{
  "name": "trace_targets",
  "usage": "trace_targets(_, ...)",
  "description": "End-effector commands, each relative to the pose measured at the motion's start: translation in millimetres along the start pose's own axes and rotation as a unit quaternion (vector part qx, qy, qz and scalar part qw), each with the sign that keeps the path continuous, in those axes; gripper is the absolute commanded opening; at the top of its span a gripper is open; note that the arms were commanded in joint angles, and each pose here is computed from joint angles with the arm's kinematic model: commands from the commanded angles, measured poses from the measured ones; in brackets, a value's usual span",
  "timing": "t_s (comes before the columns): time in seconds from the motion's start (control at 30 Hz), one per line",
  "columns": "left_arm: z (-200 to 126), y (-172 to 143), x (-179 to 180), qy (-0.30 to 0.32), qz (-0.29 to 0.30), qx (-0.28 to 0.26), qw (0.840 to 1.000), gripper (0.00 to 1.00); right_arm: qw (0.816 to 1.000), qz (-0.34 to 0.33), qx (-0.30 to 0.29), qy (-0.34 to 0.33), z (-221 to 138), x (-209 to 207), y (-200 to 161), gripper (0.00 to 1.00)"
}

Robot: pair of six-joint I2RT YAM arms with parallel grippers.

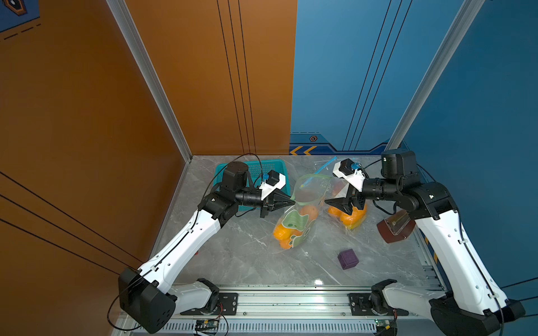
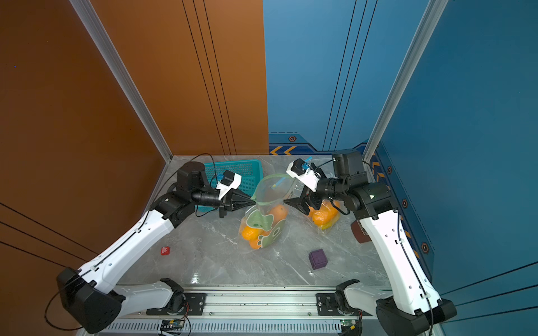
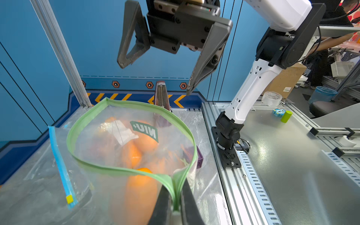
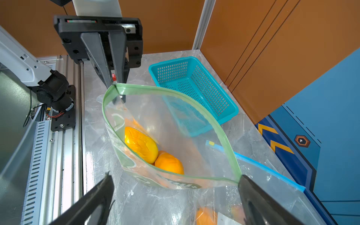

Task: Place the mango in a zip-top bag and seal the zipper
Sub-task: Adjust the zipper food storage bag at the center of the board.

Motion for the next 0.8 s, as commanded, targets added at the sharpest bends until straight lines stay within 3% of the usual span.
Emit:
trace_targets(0.0, -9.6, -15.8, -15.6, 0.02, -0.01, 0.026, 0.999, 0.0, 0.998, -0.037, 0.045, 0.002, 16.0, 4.6, -12.0, 1.0)
trace_targets(0.33, -21.1, -61.0, -32.0, 0.051, -0.052, 0.089, 0.993, 0.0, 0.985, -0.148, 0.079, 0.041, 47.7, 31.9, -2.2, 1.0)
trace_targets(0.63, -25.5, -61.1, -44.4, 0.057, -0.051, 0.091, 0.993, 0.0, 0.964, -0.221, 0.131, 0.075, 78.4, 50.7, -1.8, 1.0)
trace_targets(0.77, -26.8, -59.1, -50.2, 0.062, -0.046, 0.089, 0.993, 0.0, 0.963, -0.217, 0.145, 0.07, 87.9, 38.7, -7.1, 1.0)
Point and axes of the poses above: each gripper's point midway between its finger pads, its own z axis out along the fingers, its own x axis along the line the jaws close on, y = z × x, the point moved 1 cm from there along -z, back along the fingers, and after that the axes turned 4 degrees about z, right-handed, at the moved point
